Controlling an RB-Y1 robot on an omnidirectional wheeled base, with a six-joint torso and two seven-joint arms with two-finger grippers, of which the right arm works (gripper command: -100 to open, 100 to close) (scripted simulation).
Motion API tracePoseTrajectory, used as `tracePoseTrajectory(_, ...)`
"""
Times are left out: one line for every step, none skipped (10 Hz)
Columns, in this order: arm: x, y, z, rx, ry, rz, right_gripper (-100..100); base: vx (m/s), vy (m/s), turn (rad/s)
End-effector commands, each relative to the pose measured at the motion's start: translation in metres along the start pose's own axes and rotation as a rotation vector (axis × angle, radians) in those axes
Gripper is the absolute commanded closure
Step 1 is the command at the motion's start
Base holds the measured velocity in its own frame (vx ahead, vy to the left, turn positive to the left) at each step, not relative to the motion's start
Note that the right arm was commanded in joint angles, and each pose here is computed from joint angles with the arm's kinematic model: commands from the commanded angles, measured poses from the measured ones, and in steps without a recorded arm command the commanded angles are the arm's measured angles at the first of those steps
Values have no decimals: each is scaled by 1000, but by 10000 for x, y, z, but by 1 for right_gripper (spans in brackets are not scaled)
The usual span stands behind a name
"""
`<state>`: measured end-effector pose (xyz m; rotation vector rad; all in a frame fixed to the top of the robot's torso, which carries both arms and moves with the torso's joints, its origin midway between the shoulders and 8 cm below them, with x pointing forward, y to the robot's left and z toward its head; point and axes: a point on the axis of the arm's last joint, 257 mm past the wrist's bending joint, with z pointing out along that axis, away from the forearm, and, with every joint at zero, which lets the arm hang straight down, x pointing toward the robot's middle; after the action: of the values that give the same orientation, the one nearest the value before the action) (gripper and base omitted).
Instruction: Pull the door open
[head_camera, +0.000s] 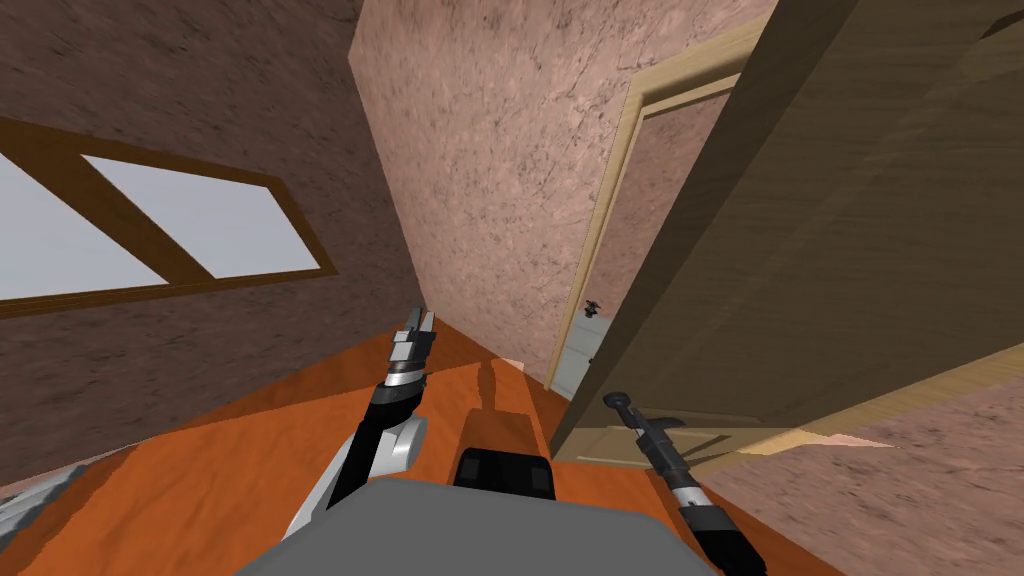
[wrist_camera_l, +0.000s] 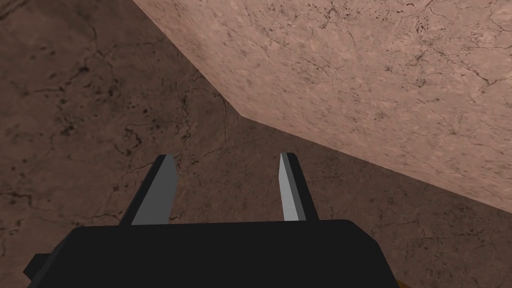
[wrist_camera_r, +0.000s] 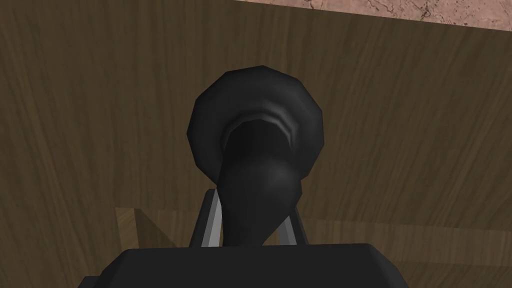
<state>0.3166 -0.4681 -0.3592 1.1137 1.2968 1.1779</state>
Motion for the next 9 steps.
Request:
tracePoseTrajectory(6, 3, -64, -1, 10, -1, 100, -260, -109, 167)
tracePoseTrajectory(-10, 9, -118, -3, 16, -2, 100, -266, -118, 253)
tracePoseTrajectory(-20, 14, -155, -5, 19, -3, 100, -253, -93, 198)
tracePoseTrajectory(-35, 22, -207, -6, 25, -5, 100, -260, -81, 204)
tracePoseTrajectory(-43, 27, -238, -8, 28, -5, 100, -255, -101, 168)
tracePoseTrajectory(-56, 35, -285, -9, 33, -7, 100, -278, -88, 191)
tracePoseTrajectory(1, 9, -255, -6, 35, 1, 100, -128, -33, 41)
tracePoseTrajectory(0, 1, -308, -5, 40, 2, 100, -174, -46, 162)
tracePoseTrajectory(-4, 2, -317, -5, 41, 1, 100, -242, -68, 222)
